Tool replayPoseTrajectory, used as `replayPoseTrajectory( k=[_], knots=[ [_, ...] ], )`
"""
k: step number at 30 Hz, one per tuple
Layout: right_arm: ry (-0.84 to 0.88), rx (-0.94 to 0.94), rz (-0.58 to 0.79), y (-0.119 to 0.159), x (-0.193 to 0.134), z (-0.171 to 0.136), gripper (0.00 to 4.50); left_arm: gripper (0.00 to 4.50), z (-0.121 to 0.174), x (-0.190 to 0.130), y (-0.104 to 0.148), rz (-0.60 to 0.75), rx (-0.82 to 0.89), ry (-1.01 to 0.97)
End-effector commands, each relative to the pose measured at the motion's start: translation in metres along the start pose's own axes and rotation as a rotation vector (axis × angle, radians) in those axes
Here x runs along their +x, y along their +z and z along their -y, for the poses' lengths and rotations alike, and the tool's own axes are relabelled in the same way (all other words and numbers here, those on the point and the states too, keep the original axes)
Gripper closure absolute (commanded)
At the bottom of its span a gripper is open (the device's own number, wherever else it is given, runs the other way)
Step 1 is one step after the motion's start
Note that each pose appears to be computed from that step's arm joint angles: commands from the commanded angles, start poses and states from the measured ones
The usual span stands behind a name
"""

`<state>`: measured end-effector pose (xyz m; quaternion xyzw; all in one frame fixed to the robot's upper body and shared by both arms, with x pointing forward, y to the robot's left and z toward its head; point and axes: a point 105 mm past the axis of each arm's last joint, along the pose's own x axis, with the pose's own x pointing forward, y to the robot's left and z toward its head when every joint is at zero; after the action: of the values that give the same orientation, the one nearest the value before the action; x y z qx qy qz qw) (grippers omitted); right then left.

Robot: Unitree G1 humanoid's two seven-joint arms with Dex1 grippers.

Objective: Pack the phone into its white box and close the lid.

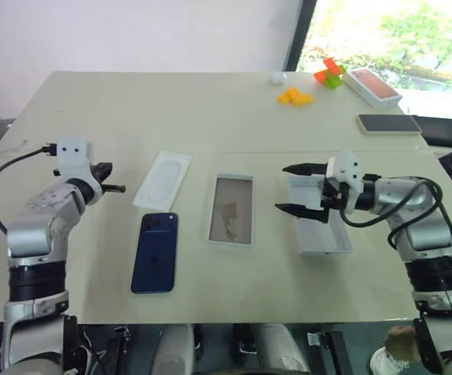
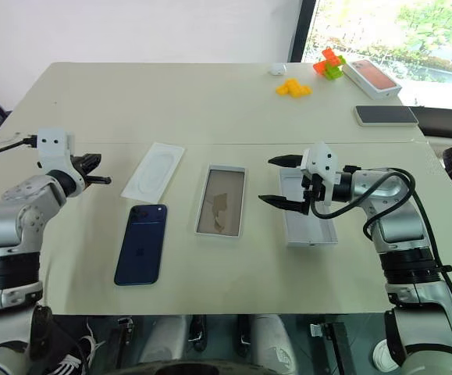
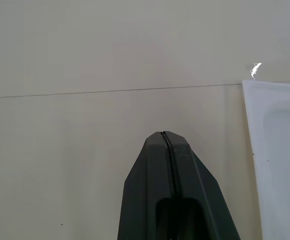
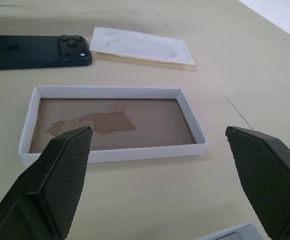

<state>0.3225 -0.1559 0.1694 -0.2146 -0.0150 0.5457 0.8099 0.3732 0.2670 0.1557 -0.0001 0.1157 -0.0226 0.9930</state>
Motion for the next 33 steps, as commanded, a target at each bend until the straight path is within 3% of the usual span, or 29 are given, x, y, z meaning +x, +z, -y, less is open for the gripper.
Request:
replayPoseTrajectory(
  k=[1, 14, 25, 27, 28, 33],
  knots=[
    [-0.019, -0.051, 0.02, 0.011, -0.003, 0.002, 0.03, 4.5, 0.0, 0.002, 0.009, 0.018, -0.036, -0.008],
    [-0.033, -0.071, 0.033, 0.014, 0.004, 0.004, 0.03, 4.5, 0.039, 0.03, -0.019, -0.188, -0.177, -0.132],
    [-0.037, -0.065, 0.025, 0.012, 0.004, 0.003, 0.03, 4.5, 0.039, 0.03, -0.023, -0.191, -0.055, -0.11],
    [-0.039, -0.066, 0.025, 0.011, 0.005, 0.003, 0.0, 3.95, 0.042, 0.029, -0.019, -0.181, -0.133, -0.14],
    [-0.039, -0.066, 0.026, 0.011, 0.005, 0.003, 0.0, 3.63, 0.041, 0.028, -0.014, -0.157, -0.088, -0.137],
    [-0.038, -0.062, 0.022, 0.01, 0.003, 0.003, 0.0, 1.21, 0.039, 0.017, 0.008, -0.109, -0.078, -0.138]
  ],
)
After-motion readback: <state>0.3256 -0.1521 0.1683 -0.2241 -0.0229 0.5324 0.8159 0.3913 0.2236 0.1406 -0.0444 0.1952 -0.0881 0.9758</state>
